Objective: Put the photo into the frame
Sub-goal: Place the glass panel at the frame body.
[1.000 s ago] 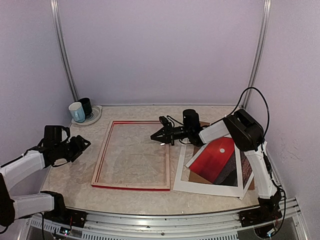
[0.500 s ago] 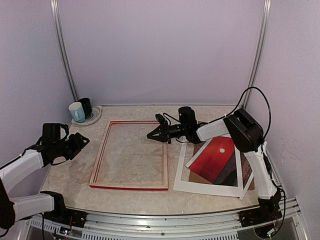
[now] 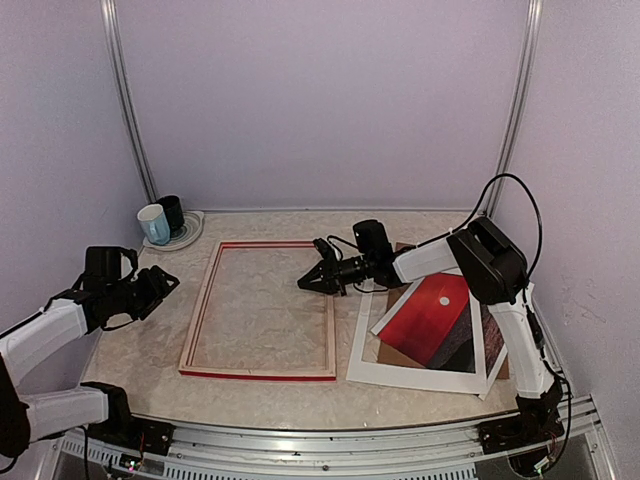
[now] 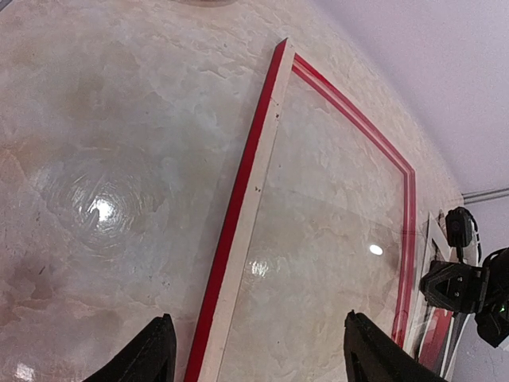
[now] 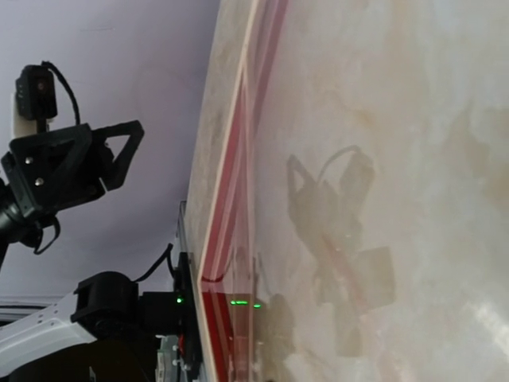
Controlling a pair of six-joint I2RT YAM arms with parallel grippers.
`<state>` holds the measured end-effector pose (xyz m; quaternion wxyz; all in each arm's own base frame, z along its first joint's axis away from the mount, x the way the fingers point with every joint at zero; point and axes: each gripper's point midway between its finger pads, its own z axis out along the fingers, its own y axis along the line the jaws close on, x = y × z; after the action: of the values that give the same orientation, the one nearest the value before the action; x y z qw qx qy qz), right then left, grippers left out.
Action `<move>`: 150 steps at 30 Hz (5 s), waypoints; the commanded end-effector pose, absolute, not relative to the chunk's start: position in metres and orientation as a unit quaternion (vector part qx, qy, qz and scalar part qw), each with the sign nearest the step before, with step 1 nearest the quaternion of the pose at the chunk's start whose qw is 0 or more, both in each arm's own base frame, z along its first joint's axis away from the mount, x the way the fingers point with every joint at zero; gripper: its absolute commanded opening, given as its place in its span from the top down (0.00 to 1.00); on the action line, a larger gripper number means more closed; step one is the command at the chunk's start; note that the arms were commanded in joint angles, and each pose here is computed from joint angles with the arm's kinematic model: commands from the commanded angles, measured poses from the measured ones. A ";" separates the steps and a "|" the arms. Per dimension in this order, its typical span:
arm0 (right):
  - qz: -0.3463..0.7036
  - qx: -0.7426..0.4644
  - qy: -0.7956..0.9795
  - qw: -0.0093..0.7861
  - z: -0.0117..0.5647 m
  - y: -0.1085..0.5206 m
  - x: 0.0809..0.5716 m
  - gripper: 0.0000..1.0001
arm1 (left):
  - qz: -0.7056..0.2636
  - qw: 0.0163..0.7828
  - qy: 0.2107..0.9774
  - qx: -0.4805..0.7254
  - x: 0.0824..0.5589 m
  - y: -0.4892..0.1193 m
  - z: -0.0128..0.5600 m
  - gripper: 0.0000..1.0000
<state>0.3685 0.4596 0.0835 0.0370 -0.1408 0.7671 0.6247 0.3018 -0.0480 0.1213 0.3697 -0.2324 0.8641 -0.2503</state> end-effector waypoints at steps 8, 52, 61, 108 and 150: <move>0.616 -0.146 0.772 0.057 0.088 0.457 0.378 0.86 | -0.247 0.379 0.863 -0.222 0.306 -0.048 0.128 0.28; 0.661 -0.148 0.735 0.037 0.080 0.462 0.380 0.98 | -0.260 0.363 0.865 -0.230 0.301 -0.053 0.110 0.28; 0.653 -0.137 0.744 0.046 0.073 0.455 0.384 0.99 | -0.259 0.363 0.865 -0.231 0.301 -0.053 0.109 0.28; 0.655 -0.121 0.744 0.055 0.072 0.451 0.383 0.98 | -0.267 0.345 0.870 -0.231 0.296 -0.063 0.093 0.28; 0.647 -0.140 0.746 0.074 0.036 0.459 0.383 0.98 | -0.281 0.426 0.822 -0.254 0.300 -0.055 0.058 0.31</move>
<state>0.3830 0.4597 0.0672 0.0817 -0.1571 0.7203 0.6707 0.2934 -0.0558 0.0549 0.3994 -0.2817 0.8215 -0.2937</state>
